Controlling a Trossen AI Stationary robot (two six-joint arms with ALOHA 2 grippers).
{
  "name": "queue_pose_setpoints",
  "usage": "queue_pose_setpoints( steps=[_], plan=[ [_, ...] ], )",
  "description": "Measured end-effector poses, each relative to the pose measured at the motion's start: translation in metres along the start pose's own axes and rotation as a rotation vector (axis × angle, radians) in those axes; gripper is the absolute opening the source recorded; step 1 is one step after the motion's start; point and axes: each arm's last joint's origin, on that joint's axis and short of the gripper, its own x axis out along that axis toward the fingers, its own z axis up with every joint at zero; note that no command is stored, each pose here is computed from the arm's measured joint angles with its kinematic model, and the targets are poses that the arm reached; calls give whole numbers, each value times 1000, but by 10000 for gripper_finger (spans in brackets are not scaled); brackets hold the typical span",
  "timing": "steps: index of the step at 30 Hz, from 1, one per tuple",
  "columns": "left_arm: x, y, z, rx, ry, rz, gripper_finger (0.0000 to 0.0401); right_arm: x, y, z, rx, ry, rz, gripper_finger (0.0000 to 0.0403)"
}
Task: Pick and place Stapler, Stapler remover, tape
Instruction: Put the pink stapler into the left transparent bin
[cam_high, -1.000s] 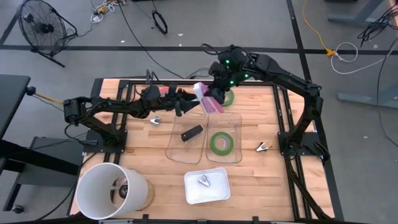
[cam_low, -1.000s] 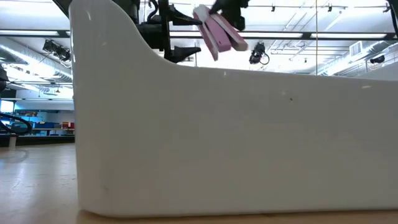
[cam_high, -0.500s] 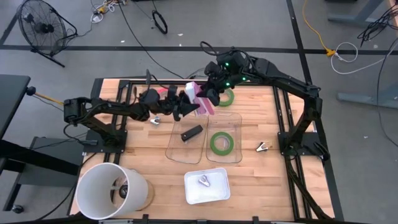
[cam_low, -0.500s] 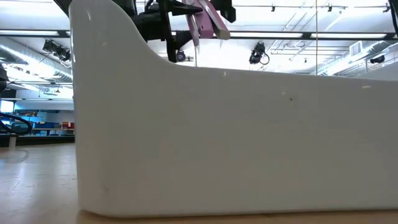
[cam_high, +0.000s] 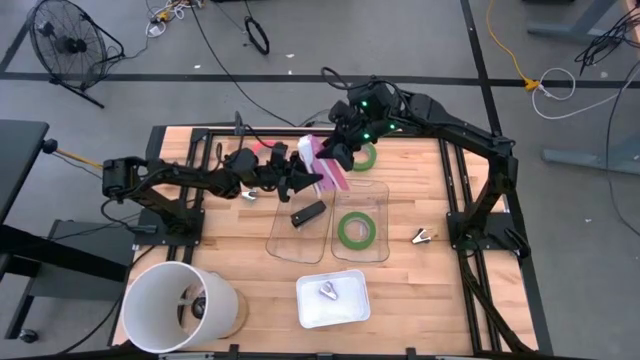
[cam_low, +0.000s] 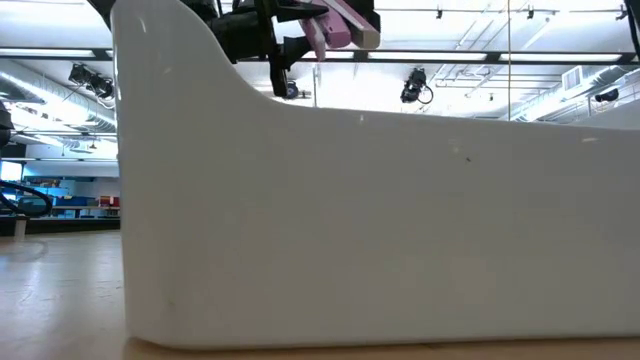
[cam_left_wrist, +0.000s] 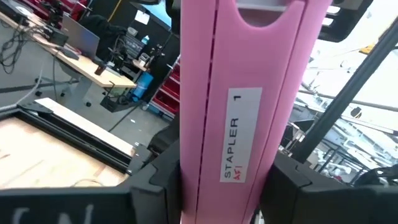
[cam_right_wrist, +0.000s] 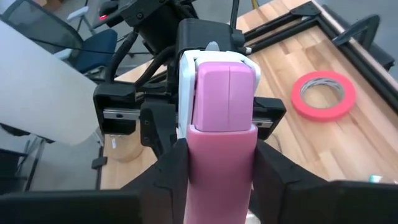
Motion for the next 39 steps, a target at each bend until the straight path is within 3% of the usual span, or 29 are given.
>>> queue_pose_setpoints(
  steps=[4, 10, 14, 26, 34, 39],
  plan=[
    [2, -8, -6, -42, 20, -23, 152, 1, 1, -1, 21, 16, 29, 136],
    [4, -15, -23, -141, 115, -23, 152, -1, 1, -3, 5, 30, 31, 277],
    [4, -17, -36, -188, 200, 25, 152, -1, 1, -3, 9, 34, 23, 304],
    [-7, -15, -68, -393, 500, 204, 152, -8, -17, -5, 42, 72, -36, 223],
    [-30, -22, -44, -413, 562, 318, 152, -8, -18, -8, 13, 96, -40, 181],
    [-52, -25, -40, -449, 649, 455, 152, -8, -19, -7, -4, 95, -41, 171]
  ],
)
